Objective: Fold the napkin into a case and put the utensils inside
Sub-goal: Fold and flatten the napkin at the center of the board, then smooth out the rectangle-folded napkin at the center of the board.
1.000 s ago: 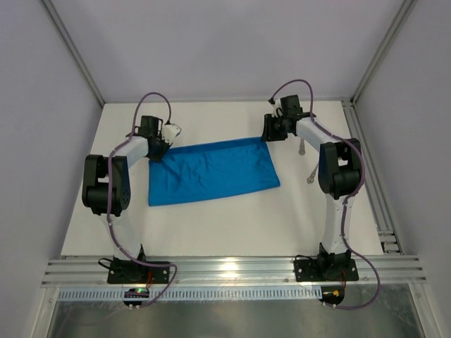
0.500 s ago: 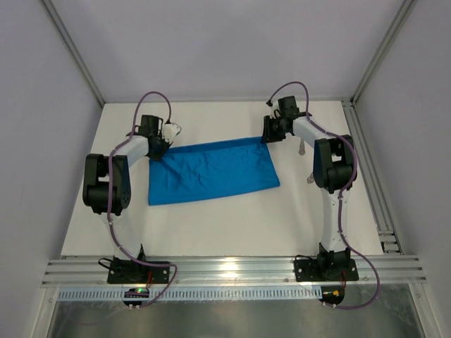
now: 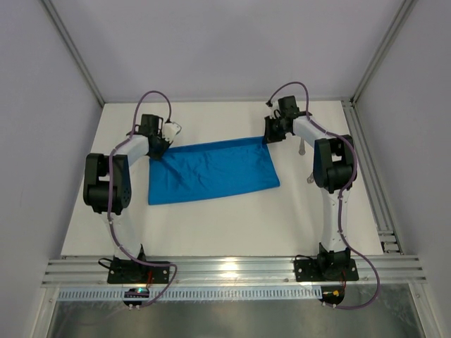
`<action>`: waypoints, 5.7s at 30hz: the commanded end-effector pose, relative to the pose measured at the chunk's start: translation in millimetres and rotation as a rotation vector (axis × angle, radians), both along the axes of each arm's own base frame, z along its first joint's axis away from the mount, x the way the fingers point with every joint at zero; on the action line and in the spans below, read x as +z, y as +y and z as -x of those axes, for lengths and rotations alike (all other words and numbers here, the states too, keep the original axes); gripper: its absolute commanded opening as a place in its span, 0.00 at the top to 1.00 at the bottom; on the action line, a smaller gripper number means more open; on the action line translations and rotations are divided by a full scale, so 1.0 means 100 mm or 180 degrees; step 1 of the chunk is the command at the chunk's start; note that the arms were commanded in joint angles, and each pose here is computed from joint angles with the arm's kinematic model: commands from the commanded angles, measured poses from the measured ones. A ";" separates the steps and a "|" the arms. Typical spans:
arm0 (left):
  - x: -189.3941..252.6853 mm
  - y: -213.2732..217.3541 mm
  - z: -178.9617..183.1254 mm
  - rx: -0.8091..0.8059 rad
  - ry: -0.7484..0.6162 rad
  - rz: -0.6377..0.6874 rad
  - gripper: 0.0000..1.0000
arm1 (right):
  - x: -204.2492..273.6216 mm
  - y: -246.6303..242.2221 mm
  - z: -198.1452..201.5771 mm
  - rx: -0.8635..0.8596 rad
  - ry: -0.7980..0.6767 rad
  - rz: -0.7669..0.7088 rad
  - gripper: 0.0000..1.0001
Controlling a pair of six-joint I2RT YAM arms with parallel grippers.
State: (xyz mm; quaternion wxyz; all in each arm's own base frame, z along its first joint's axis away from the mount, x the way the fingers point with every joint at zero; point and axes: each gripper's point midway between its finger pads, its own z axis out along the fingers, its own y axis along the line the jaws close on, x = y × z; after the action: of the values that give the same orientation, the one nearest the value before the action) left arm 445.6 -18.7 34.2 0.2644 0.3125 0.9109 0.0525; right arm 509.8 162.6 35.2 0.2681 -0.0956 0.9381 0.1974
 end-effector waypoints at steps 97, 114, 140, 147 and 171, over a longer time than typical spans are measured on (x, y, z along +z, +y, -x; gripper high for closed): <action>-0.19 -0.21 1.45 -0.0017 0.0994 0.0029 0.71 | -0.06 -0.35 1.39 -0.0808 0.0421 -0.0004 0.62; 0.28 -0.26 1.44 -0.0311 0.0529 0.0127 0.66 | 0.09 -0.62 2.16 -0.1055 0.0461 0.0124 0.56; -0.32 -0.31 1.60 -0.0193 0.0994 -0.0098 0.85 | -0.16 0.40 1.97 -0.0595 0.0454 -0.0152 0.96; -0.47 -0.28 1.64 -0.0180 0.1157 -0.0131 0.87 | -0.26 -0.04 2.12 -0.0897 0.0542 -0.0047 0.96; 0.04 -0.49 1.51 -0.0368 0.0932 0.0197 0.78 | 0.19 -0.78 2.07 -0.1338 0.0418 0.0388 0.96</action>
State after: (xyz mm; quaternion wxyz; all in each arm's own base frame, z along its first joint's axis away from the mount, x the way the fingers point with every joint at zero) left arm 287.2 -56.2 16.1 0.1190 0.3501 0.9291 -0.0068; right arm 282.2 76.5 20.5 0.2144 0.1347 0.9648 0.0705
